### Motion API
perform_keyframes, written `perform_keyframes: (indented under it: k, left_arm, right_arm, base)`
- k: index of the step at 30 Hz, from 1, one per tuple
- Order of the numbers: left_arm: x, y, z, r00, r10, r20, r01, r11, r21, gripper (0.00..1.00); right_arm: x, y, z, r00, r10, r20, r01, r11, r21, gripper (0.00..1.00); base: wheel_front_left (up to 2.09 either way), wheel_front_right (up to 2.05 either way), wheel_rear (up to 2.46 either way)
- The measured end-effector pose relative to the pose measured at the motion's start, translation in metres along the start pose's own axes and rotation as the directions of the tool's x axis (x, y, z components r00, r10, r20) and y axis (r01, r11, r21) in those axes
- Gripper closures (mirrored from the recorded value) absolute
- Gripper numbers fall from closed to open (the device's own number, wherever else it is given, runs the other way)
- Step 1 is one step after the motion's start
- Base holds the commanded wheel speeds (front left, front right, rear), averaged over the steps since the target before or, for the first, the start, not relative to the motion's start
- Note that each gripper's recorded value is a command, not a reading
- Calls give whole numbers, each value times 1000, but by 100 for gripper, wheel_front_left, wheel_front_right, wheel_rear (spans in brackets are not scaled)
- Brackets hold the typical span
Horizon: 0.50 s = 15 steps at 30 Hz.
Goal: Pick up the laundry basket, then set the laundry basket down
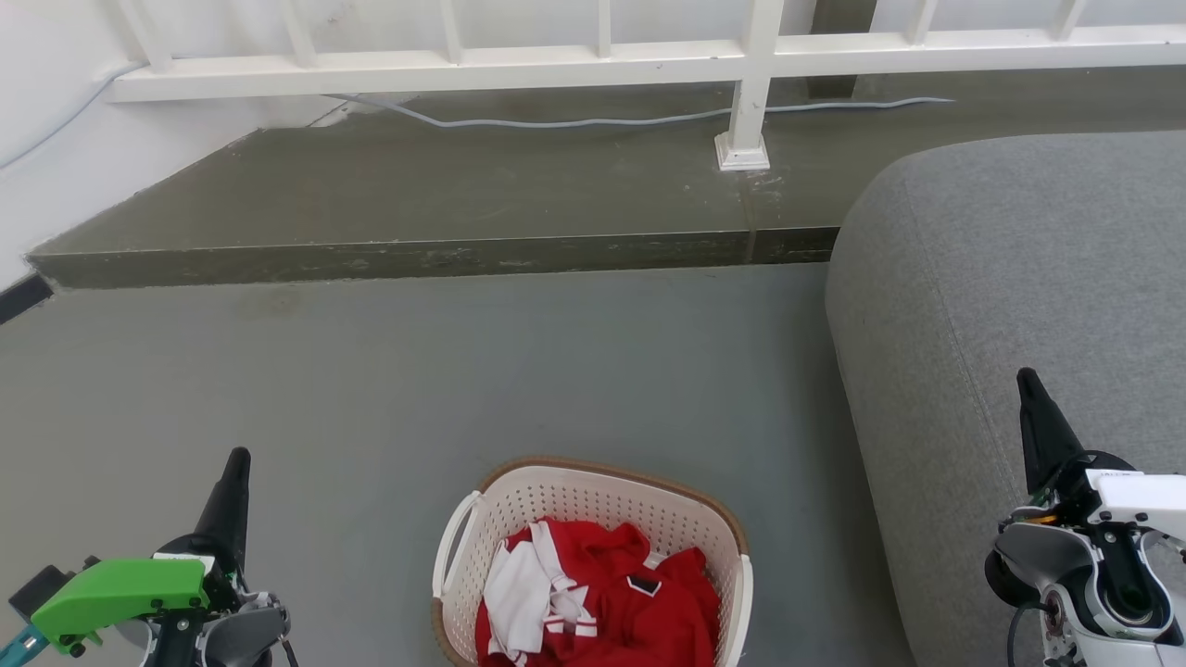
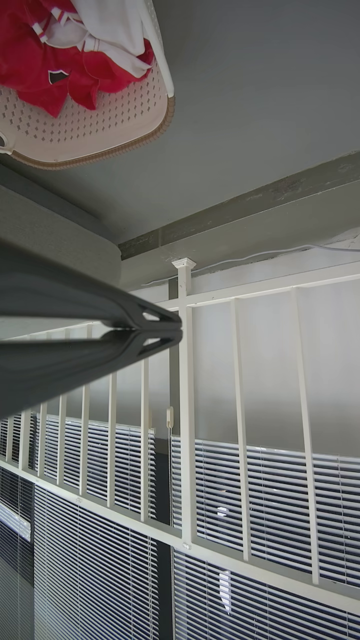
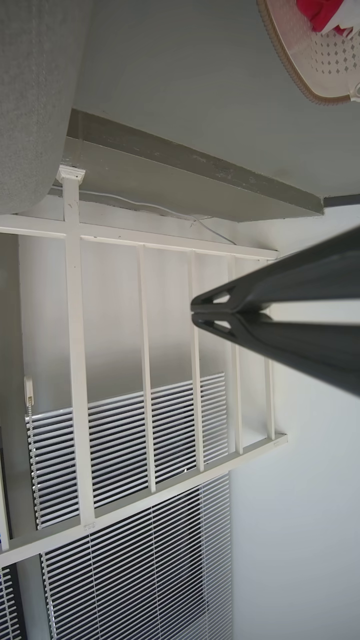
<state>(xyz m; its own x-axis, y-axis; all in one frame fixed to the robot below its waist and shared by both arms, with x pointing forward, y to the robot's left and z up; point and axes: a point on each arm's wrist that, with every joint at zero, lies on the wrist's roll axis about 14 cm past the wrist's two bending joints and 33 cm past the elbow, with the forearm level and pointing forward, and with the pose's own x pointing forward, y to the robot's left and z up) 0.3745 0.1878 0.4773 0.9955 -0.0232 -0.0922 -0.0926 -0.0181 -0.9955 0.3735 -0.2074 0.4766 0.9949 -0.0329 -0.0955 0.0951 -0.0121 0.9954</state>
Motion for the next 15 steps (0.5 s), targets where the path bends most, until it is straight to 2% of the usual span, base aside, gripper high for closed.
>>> perform_keyframes:
  k: [15]
  left_arm:
    - [0,0,0,1000,0,0,0,1000,0,100]
  right_arm:
    - [0,0,0,1000,0,0,0,1000,0,100]
  base:
    - [0,0,0]
